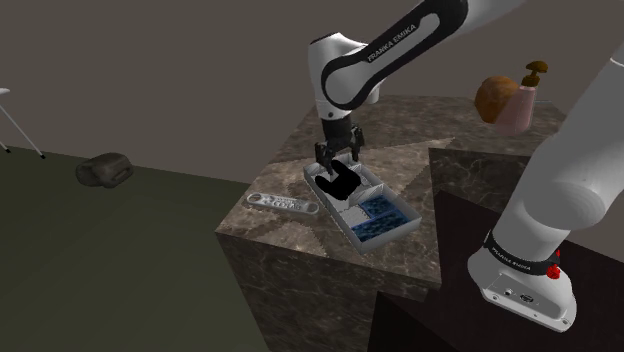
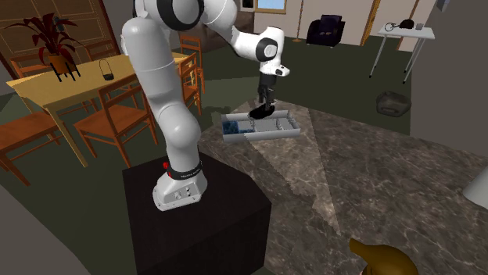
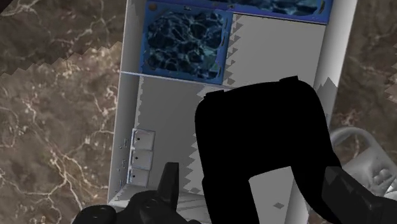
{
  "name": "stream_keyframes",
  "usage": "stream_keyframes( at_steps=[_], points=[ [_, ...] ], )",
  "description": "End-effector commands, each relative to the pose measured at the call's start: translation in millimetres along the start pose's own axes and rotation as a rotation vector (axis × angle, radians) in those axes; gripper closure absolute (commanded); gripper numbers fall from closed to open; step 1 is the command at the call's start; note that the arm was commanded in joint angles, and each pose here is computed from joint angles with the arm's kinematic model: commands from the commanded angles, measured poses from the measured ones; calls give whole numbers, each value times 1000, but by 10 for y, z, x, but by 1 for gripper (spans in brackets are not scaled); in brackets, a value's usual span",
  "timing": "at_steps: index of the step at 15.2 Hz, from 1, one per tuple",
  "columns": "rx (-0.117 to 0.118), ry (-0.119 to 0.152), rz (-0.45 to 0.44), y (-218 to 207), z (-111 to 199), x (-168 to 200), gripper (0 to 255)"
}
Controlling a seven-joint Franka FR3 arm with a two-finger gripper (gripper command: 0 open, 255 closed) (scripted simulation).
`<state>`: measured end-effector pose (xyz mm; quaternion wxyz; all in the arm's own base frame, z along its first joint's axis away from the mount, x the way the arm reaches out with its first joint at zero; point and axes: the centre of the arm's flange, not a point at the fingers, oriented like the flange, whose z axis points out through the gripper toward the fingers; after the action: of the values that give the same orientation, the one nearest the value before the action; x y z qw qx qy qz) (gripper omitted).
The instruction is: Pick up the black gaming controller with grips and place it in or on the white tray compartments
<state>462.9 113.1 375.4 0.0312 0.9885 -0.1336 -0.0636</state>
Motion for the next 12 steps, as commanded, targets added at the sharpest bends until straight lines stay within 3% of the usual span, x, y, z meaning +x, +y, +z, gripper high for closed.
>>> stream_keyframes(
  at_steps=[1,2,12],
  points=[
    [-36,-5,18,2,-66,298,0],
    [-49,-7,24,2,-86,400,0],
    [-49,-7,24,22,313,397,0]
  ],
)
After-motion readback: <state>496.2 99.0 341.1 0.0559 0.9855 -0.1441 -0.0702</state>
